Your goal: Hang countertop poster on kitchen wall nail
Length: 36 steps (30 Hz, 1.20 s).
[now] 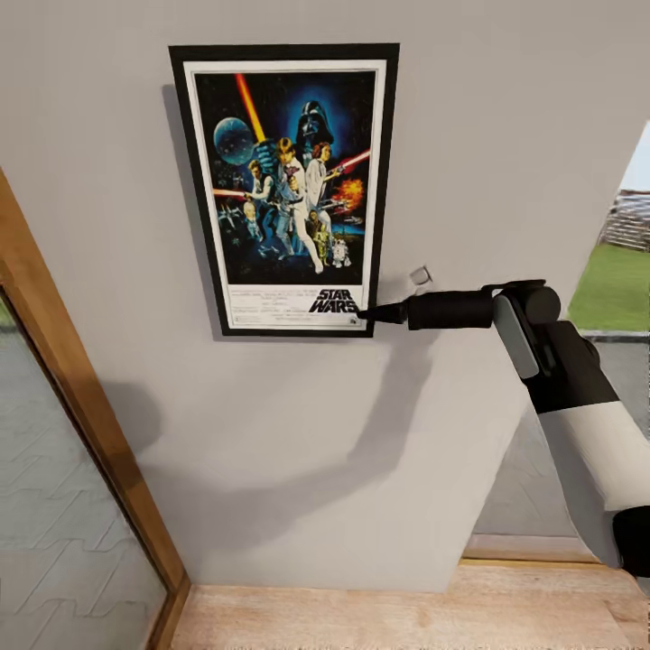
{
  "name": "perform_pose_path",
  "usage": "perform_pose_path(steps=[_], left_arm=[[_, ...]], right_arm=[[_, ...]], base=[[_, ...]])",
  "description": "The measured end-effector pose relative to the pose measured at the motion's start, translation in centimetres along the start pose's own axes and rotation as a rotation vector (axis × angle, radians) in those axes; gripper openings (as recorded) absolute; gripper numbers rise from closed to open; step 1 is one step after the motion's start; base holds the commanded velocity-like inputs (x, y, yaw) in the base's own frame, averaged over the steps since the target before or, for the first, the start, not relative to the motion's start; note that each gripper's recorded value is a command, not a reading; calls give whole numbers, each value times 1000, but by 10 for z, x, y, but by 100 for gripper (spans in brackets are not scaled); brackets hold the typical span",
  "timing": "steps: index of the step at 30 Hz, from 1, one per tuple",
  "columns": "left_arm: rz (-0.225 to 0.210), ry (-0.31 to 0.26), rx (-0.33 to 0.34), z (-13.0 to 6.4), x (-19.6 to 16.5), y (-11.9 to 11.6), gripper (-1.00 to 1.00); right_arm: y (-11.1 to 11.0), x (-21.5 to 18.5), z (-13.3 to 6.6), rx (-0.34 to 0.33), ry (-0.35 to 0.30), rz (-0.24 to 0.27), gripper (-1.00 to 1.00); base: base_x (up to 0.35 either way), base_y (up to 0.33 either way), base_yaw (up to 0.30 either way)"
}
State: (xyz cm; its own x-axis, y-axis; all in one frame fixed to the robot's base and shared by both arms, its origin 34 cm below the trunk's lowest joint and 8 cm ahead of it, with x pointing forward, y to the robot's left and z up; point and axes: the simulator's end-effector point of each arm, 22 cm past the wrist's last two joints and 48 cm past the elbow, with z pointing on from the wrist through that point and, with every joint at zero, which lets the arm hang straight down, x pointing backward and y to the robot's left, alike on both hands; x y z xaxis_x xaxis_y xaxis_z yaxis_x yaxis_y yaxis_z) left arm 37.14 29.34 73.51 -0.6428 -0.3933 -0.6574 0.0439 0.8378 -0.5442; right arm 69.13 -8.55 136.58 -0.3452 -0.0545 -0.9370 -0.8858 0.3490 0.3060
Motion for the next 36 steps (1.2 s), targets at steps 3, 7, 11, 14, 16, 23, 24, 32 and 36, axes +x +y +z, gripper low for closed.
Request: perform_pose_path(steps=[3,7,11,14,16,23,24,32,36], left_arm=[[0,0,0,0,0,0,100],[-1,0,-1,0,0,0,100],[-1,0,-1,0,0,0,100],[-1,0,-1,0,0,0,100],[-2,0,-1,0,0,0,100],[2,-1,-7,-3,-2,5,100],[2,-1,-8,-3,-2,5,100],[0,1,-13,-3,-2,6,100],[0,2,-15,-3,-2,6,100]], right_arm=[[1,0,0,-1,-1,0,100],[1,0,0,-1,-1,0,100],[1,0,0,-1,-1,0,100],[5,8,1,-10,3,1,100],[26,75,9,-51,37,23,100],[43,198,13,-109,3,58,100],[46,211,13,-115,0,67,100],[73,333,-5,-89,-51,143,100],[86,393,-18,-50,-50,212,100]], base=[[-230,0,0],[-94,0,0],[-20,0,0],[-4,0,0],[0,0,0],[0,0,0],[0,0,0],[0,0,0],[0,0,0]])
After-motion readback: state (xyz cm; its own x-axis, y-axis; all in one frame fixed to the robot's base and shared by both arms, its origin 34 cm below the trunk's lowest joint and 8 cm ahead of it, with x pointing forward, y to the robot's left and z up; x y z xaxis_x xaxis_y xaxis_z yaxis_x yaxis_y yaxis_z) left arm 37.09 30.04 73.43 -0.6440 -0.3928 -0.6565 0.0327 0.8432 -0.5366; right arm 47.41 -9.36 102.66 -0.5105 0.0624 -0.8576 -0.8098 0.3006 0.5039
